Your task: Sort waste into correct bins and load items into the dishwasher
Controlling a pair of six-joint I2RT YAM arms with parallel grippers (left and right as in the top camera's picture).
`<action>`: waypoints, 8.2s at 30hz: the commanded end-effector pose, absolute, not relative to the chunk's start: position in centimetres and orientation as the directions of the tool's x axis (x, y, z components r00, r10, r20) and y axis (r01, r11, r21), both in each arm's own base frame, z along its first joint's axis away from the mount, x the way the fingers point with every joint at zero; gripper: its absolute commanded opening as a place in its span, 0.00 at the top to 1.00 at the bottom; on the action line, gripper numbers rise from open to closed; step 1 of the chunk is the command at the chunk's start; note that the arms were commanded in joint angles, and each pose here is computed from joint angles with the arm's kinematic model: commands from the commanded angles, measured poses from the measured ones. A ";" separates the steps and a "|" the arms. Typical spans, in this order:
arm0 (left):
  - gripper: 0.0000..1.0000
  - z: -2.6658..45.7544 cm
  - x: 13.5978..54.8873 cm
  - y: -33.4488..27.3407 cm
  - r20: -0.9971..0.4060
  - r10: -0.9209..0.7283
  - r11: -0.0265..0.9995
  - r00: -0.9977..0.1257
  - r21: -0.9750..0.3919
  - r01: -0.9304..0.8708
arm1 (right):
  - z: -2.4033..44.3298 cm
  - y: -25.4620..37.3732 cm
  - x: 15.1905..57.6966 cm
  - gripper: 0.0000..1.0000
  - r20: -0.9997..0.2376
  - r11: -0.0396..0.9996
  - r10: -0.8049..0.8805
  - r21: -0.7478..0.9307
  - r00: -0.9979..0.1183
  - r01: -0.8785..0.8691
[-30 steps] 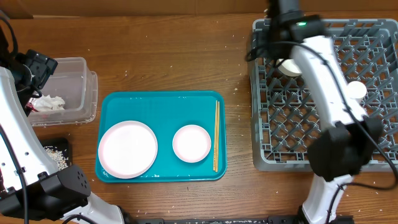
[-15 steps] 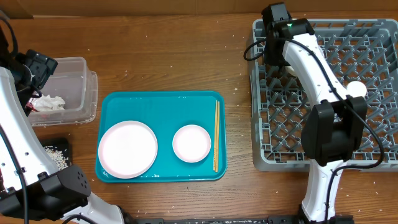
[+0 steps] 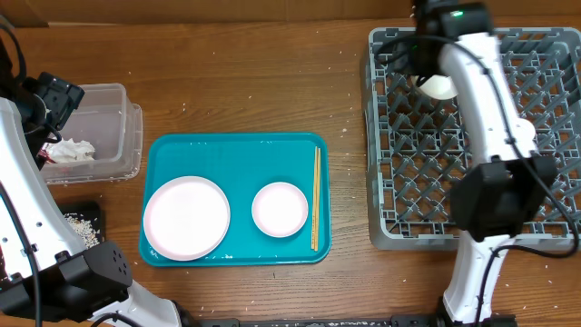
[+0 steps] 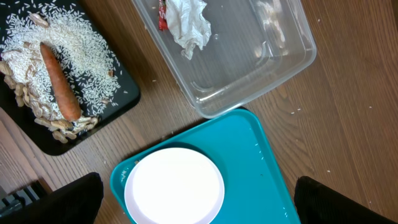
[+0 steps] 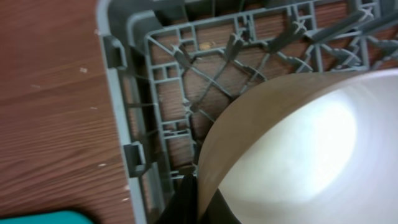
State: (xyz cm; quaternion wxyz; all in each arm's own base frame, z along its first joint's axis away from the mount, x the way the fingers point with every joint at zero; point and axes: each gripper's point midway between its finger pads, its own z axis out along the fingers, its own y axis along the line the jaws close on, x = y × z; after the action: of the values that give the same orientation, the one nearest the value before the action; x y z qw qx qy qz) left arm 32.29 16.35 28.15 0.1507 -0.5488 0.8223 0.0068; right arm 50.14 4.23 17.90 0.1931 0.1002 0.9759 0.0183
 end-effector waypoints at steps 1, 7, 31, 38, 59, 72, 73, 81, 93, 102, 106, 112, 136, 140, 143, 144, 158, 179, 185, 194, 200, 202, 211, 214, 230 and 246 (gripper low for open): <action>0.00 28.1 32.3 16.4 -0.260 -0.900 0.396 -0.351 -0.144 -0.907 | 22.6 4.5 50.2 0.96 -0.395 0.915 0.206 0.402 -0.895 0.033; 0.00 28.0 32.3 16.5 -0.259 -0.901 0.392 -0.348 -0.144 -0.909 | 23.9 1.5 50.1 0.96 -0.372 0.616 0.258 0.774 -0.892 -0.145; 0.00 28.0 32.4 16.3 -0.259 -0.898 0.399 -0.355 -0.143 -0.906 | 18.3 -1.3 49.3 0.96 -0.261 0.381 0.341 0.916 -0.903 -0.121; 0.00 28.0 32.4 16.3 -0.259 -0.898 0.399 -0.354 -0.143 -0.906 | 17.9 -3.1 49.3 0.91 -0.225 0.392 0.386 0.918 -0.895 -0.062; 0.00 28.0 32.4 16.3 -0.259 -0.899 0.398 -0.354 -0.143 -0.906 | 26.9 -14.8 43.1 0.31 -0.286 0.762 0.632 0.401 -0.720 0.509; 0.00 28.0 32.4 16.3 -0.259 -0.899 0.398 -0.354 -0.143 -0.906 | 29.8 10.8 41.4 0.34 -0.287 0.895 0.136 0.447 -0.948 -0.007; 0.00 28.0 32.4 16.3 -0.259 -0.899 0.398 -0.354 -0.143 -0.906 | 29.0 13.5 40.5 0.34 -0.266 0.900 0.068 0.432 -0.961 -0.056; 0.00 28.0 32.4 16.3 -0.259 -0.899 0.398 -0.354 -0.143 -0.906 | 21.3 27.8 33.9 0.28 -0.149 0.958 -0.139 0.229 -0.979 -0.171; 0.00 28.0 32.4 16.3 -0.259 -0.899 0.398 -0.354 -0.143 -0.906 | 10.2 37.7 26.3 0.27 -0.115 0.958 -0.170 0.214 -0.979 -0.191; 0.00 28.0 32.4 16.3 -0.259 -0.899 0.398 -0.354 -0.143 -0.906 | 5.2 36.0 25.6 0.33 -0.105 0.978 -0.152 0.129 -0.983 -0.165; 0.00 28.0 32.4 16.3 -0.259 -0.899 0.398 -0.354 -0.143 -0.906 | 3.5 35.6 25.1 0.34 -0.077 0.980 -0.167 0.095 -0.983 -0.174; 0.00 28.0 32.4 16.3 -0.259 -0.899 0.398 -0.354 -0.143 -0.906 | 2.1 35.9 24.4 0.41 -0.059 0.979 -0.185 0.077 -0.981 -0.189; 0.00 28.0 32.4 16.3 -0.259 -0.899 0.398 -0.354 -0.143 -0.906 | 18.2 30.1 29.9 0.96 -0.114 0.979 -0.093 0.169 -0.989 -0.111; 0.00 28.0 32.4 16.3 -0.259 -0.899 0.398 -0.354 -0.143 -0.906 | 22.0 25.0 32.0 0.96 -0.118 0.954 -0.056 0.285 -0.991 -0.087; 0.00 28.0 32.4 16.3 -0.259 -0.899 0.398 -0.354 -0.143 -0.906 | 24.7 19.7 33.9 0.96 -0.142 0.931 0.014 0.364 -0.990 -0.039; 0.00 28.0 32.4 16.3 -0.259 -0.899 0.398 -0.354 -0.143 -0.906 | 25.3 18.2 34.3 0.96 -0.146 0.922 0.033 0.387 -0.989 -0.027; 0.00 28.0 32.4 16.3 -0.259 -0.898 0.399 -0.354 -0.143 -0.906 | 23.8 6.0 33.6 0.96 -0.143 0.413 0.131 0.908 -0.981 -0.077; 0.00 28.0 32.4 16.3 -0.259 -0.899 0.398 -0.354 -0.143 -0.906 | 18.9 -3.6 31.8 0.96 -0.040 0.383 0.411 0.914 -0.911 0.132; 0.00 28.0 32.4 16.3 -0.259 -0.899 0.398 -0.354 -0.143 -0.906 | 20.5 -2.8 31.6 0.96 -0.034 0.307 0.420 0.946 -0.907 0.107; 0.00 28.0 32.4 16.3 -0.259 -0.899 0.398 -0.354 -0.143 -0.906 | 20.5 -0.7 31.4 0.96 -0.033 0.300 0.365 0.950 -0.931 0.084; 0.00 28.0 32.4 16.3 -0.259 -0.899 0.398 -0.354 -0.143 -0.906 | 19.4 0.6 31.2 0.96 -0.038 0.325 0.312 0.943 -0.949 0.069; 0.00 28.0 32.4 16.3 -0.259 -0.899 0.398 -0.354 -0.143 -0.906 | 18.9 0.5 31.2 0.96 -0.032 0.323 0.321 0.943 -0.946 0.078; 0.00 28.0 32.4 16.3 -0.259 -0.898 0.399 -0.354 -0.143 -0.906 | 18.2 -1.9 31.1 0.96 -0.003 0.323 0.393 0.937 -0.919 0.135; 0.00 28.0 32.4 16.3 -0.259 -0.899 0.398 -0.354 -0.143 -0.906 | 18.9 -3.7 30.9 0.92 0.010 0.368 0.416 0.912 -0.909 0.179; 0.00 28.0 32.4 16.3 -0.259 -0.898 0.399 -0.354 -0.143 -0.906 | 23.1 -13.4 28.7 0.55 -0.061 0.629 0.723 0.469 -0.688 0.620; 0.00 28.0 32.4 16.3 -0.259 -0.899 0.398 -0.354 -0.143 -0.906 | 21.7 0.5 34.9 0.58 -0.222 0.929 0.358 0.184 -0.907 0.322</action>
State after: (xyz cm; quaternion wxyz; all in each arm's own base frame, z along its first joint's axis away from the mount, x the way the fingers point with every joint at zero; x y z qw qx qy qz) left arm 32.36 16.23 28.15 0.1509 -0.5473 0.8232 0.0064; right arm 33.97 -0.87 22.09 0.1173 0.1611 0.9673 0.1567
